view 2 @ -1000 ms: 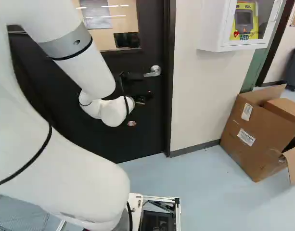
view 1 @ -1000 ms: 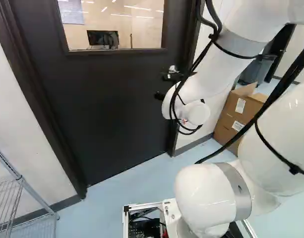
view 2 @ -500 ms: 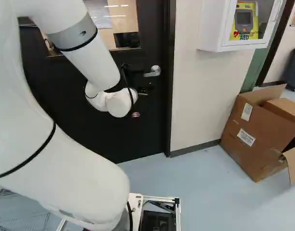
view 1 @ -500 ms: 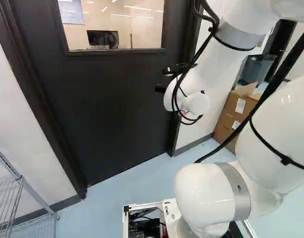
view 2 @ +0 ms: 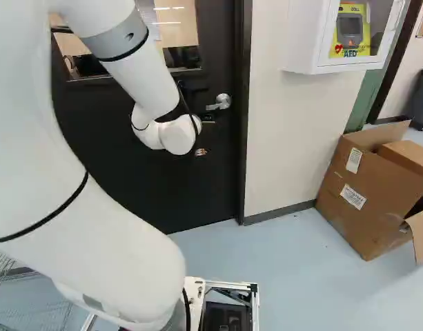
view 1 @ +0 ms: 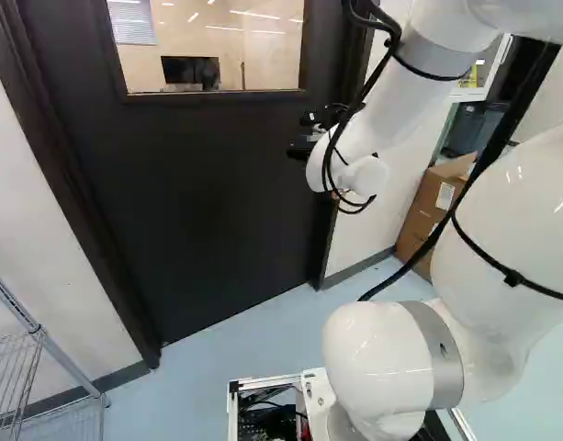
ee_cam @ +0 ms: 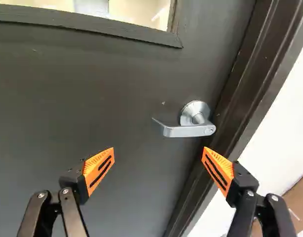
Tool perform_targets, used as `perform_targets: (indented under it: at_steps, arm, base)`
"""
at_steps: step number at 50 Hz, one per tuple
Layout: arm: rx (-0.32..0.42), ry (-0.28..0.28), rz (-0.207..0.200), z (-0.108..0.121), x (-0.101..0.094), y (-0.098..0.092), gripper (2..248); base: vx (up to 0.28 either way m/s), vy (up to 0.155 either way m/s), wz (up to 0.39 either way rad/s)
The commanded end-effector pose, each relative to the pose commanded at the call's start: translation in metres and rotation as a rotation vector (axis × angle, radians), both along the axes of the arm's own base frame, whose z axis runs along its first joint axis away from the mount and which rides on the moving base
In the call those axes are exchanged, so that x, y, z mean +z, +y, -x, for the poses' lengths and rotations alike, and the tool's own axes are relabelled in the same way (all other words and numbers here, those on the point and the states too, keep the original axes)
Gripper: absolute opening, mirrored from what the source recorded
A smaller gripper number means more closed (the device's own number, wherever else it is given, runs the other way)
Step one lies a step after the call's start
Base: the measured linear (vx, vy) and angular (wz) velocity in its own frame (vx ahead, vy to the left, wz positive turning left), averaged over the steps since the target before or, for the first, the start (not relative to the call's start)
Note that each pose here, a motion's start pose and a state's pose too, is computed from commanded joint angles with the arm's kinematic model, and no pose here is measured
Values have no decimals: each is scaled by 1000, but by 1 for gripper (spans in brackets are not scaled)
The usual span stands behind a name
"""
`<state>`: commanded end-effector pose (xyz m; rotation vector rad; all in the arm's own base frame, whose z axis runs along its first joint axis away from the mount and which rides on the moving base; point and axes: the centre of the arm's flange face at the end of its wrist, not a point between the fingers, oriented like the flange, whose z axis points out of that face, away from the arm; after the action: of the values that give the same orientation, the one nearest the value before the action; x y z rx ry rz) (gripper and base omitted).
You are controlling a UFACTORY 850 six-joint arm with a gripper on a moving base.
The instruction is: Open the door and move inside
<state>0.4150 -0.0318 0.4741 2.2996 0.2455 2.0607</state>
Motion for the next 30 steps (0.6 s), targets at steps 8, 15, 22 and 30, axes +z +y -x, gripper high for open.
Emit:
perform_targets:
  at_steps: [8, 15, 22, 30]
  arm:
    - [24, -15, 25, -11, 8, -3, 247]
    - [47, -28, 49, -21, 15, -5, 247]
    - [72, -40, 75, -31, 23, -7, 247]
    - [101, -54, 103, -43, 30, -8, 247]
  base:
    - [0, 0, 0]
    - [0, 0, 0]
    - [0, 0, 0]
    - [0, 0, 0]
